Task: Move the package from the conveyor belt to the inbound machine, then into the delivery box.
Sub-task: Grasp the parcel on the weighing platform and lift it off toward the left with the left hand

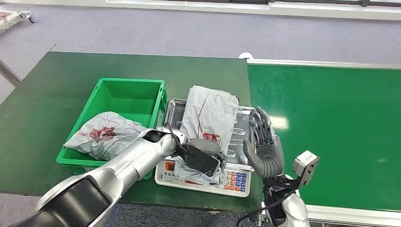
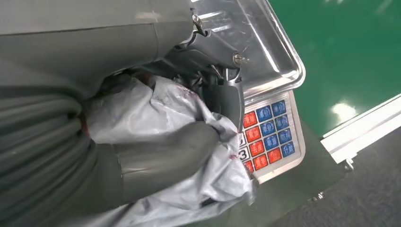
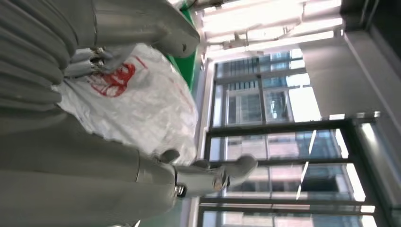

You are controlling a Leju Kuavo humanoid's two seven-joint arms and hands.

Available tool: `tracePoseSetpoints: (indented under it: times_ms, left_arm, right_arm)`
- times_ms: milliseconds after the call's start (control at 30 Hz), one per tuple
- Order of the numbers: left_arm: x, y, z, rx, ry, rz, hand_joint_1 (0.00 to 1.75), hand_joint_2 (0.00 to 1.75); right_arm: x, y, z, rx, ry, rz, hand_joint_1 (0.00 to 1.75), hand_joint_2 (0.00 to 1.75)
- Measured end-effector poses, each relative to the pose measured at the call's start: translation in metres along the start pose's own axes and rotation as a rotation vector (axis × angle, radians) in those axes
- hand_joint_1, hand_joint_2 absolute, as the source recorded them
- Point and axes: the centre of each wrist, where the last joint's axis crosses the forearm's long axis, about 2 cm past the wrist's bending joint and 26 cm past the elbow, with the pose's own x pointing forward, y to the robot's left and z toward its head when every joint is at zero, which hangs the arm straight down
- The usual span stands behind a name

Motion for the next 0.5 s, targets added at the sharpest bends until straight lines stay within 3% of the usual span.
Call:
tracePoseSetpoints:
  times_ms: [500]
  left_arm:
    - [0.001,0.011,0.01,0.042,0.014,-0.036,1.75,1.75]
  right_arm:
    - [0.004,0.0,-0.015,0.047,-0.025,-0.056,0.0,1.75]
